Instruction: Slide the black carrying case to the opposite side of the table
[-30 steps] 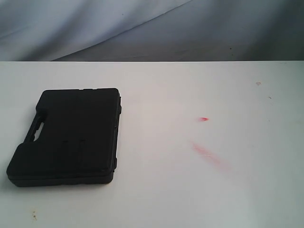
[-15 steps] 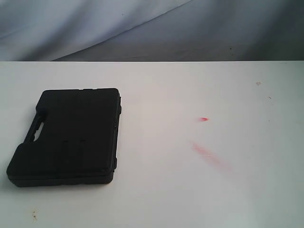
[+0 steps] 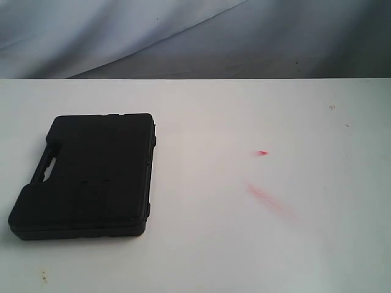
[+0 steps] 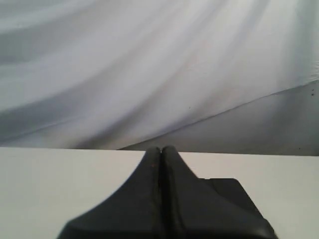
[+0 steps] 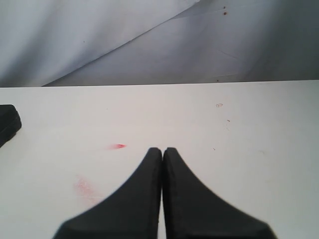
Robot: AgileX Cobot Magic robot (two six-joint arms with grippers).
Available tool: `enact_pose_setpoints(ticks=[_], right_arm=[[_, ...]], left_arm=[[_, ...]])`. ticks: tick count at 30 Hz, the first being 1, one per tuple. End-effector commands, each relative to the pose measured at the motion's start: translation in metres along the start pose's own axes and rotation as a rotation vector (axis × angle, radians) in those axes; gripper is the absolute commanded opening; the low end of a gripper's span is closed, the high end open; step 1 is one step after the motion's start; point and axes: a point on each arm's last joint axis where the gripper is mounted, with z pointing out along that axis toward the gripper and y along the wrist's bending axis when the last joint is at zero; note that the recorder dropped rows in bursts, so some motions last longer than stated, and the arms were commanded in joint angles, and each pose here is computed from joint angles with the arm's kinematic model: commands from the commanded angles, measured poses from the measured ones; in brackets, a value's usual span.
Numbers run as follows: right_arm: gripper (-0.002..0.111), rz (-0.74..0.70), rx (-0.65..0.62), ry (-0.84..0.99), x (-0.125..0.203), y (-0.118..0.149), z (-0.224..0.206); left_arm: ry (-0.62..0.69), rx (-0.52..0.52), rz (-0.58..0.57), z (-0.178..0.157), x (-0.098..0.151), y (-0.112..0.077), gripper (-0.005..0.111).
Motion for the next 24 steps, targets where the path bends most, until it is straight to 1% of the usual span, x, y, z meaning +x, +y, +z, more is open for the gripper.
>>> enact_pose_setpoints(ticks=[1, 2, 4, 7, 11, 15, 18, 21, 24], right_arm=[[0.0, 0.011, 0.007, -0.003, 0.001, 0.0, 0.0], [0.0, 0.011, 0.007, -0.003, 0.001, 0.0, 0.0], [0.0, 0.011, 0.007, -0.003, 0.001, 0.0, 0.0], [0.0, 0.011, 0.007, -0.003, 0.001, 0.0, 0.0], [0.0, 0.011, 0.007, -0.003, 0.001, 0.0, 0.0], [0.0, 0.011, 0.007, -0.003, 0.001, 0.0, 0.0], [0.0, 0.011, 0.007, -0.003, 0.001, 0.0, 0.0], [0.0, 0.011, 0.007, -0.003, 0.001, 0.0, 0.0], [0.0, 0.011, 0.007, -0.003, 0.001, 0.0, 0.0]], left_arm=[[-0.057, 0.006, -0.008, 0.01, 0.027, 0.002, 0.0], [-0.077, 0.006, -0.008, 0.012, 0.031, 0.002, 0.0], [-0.079, 0.004, 0.008, 0.014, 0.04, 0.003, 0.0], [-0.046, 0.0, 0.038, 0.016, 0.052, 0.004, 0.0], [-0.042, -0.002, 0.07, 0.016, 0.052, 0.004, 0.0], [-0.017, -0.009, 0.136, 0.016, 0.055, 0.005, 0.0], [0.06, -0.02, 0.161, 0.016, 0.062, 0.006, 0.0], [0.16, -0.033, 0.151, 0.015, 0.07, 0.008, 0.0], [0.174, -0.034, 0.15, 0.014, 0.072, 0.008, 0.0]])
